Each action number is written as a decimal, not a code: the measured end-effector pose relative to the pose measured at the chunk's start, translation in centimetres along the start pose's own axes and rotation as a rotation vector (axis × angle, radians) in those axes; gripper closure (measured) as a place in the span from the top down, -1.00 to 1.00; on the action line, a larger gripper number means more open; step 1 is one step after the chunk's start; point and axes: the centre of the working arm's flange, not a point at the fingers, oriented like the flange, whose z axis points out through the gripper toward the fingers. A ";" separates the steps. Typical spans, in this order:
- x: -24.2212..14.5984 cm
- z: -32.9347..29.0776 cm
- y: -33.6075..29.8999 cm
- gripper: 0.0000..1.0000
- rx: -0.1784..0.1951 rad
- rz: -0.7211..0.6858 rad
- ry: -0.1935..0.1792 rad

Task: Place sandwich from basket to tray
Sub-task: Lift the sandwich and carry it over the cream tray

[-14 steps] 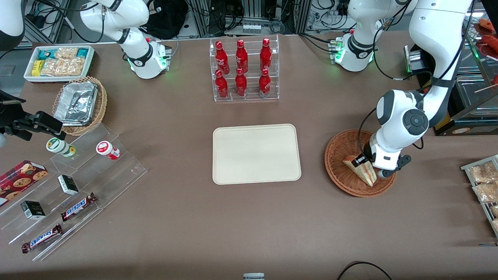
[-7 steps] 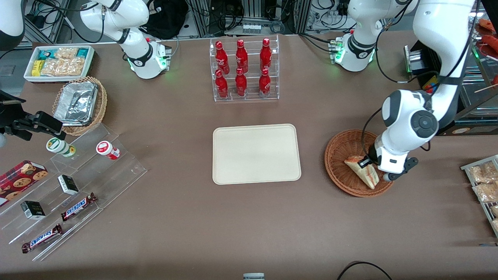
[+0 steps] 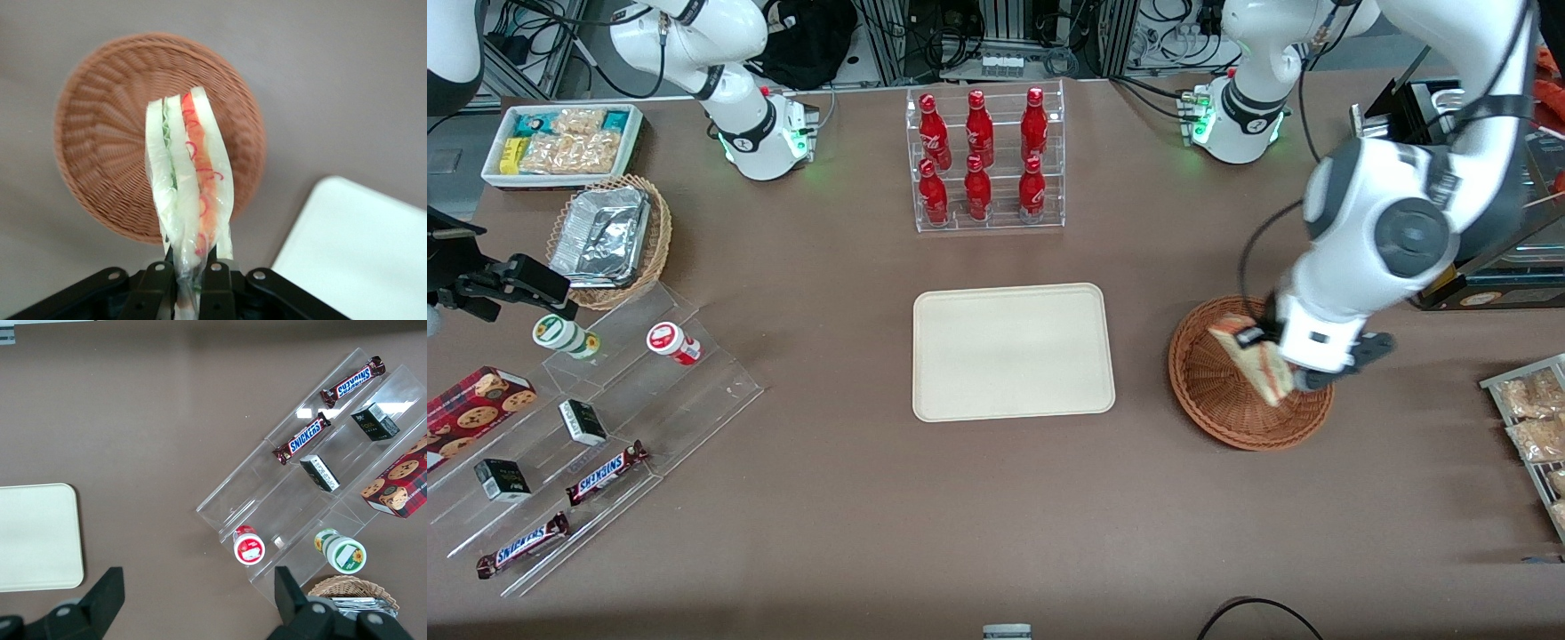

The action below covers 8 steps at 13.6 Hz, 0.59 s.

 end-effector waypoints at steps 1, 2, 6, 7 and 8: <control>-1.9 0.4 2.3 -0.74 0.006 0.049 -0.004; -3.8 1.0 4.6 -0.74 0.013 0.099 -0.010; -9.0 3.5 12.6 -0.74 -0.006 0.236 -0.015; -9.8 4.3 14.6 -0.74 -0.025 0.254 -0.011; -10.5 5.4 16.5 -0.74 -0.048 0.260 -0.005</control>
